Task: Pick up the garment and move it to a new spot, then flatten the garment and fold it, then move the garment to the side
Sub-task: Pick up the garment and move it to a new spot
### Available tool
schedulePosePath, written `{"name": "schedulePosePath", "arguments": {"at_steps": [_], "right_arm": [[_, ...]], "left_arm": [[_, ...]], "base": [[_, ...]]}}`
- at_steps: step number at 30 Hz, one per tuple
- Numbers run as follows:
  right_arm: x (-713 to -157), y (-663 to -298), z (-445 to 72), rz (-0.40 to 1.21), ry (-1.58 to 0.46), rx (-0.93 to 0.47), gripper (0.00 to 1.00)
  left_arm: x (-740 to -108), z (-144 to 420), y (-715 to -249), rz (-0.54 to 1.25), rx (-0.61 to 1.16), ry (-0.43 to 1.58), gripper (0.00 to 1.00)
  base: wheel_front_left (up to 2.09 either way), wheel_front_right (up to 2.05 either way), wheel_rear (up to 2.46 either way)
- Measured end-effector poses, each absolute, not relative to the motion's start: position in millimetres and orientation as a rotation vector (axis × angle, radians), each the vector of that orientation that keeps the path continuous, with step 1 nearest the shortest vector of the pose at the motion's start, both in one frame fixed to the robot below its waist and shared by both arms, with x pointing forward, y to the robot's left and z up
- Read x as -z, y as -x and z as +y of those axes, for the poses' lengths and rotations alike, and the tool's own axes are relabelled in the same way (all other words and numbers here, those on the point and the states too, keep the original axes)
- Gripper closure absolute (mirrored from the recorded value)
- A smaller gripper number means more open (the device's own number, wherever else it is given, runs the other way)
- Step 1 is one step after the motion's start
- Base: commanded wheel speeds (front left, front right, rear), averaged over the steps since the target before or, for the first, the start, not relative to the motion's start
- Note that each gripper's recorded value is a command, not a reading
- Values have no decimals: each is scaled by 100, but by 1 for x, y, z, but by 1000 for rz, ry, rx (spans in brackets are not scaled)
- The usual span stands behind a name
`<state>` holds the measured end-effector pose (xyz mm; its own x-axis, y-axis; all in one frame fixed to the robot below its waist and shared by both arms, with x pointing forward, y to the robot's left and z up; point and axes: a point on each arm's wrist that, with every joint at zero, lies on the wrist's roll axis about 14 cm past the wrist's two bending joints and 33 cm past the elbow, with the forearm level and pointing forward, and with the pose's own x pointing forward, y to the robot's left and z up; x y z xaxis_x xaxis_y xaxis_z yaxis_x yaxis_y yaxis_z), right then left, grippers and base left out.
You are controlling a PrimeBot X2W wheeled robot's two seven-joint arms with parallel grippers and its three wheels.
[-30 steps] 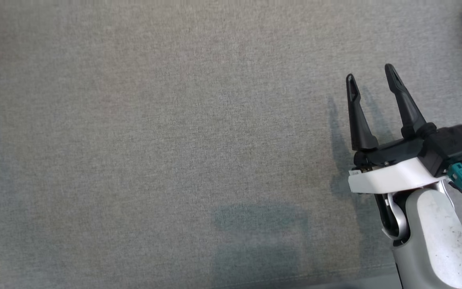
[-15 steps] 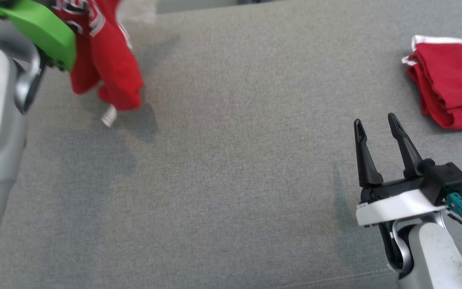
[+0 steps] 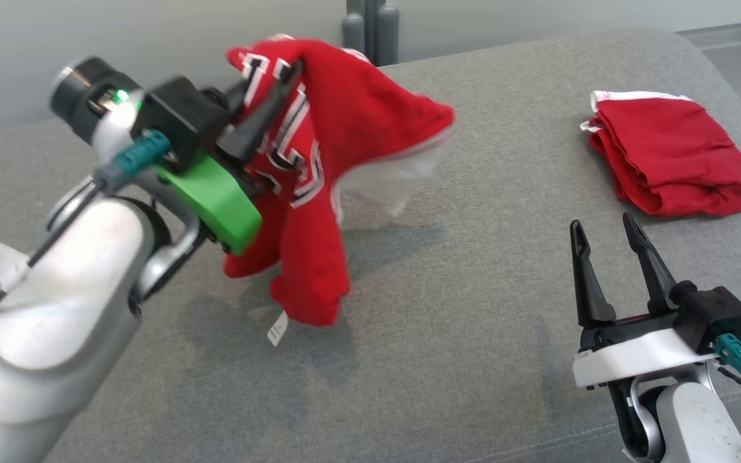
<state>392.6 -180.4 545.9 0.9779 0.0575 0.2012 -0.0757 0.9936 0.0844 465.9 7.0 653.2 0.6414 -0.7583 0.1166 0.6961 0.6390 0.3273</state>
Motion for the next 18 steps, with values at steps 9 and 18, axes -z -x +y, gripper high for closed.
{"name": "schedulePosePath", "arguments": {"at_steps": [9,18], "right_arm": [[-538,-391,-185,-175,-91,-53,0],[-532,-408,-177,-161,-111,-79,0]], "left_arm": [[-621,-29,-452,-183,981,-234,100],[-568,-34,-510,-65,945,-252,100]], "base": [[0,0,0],[0,0,0]]}}
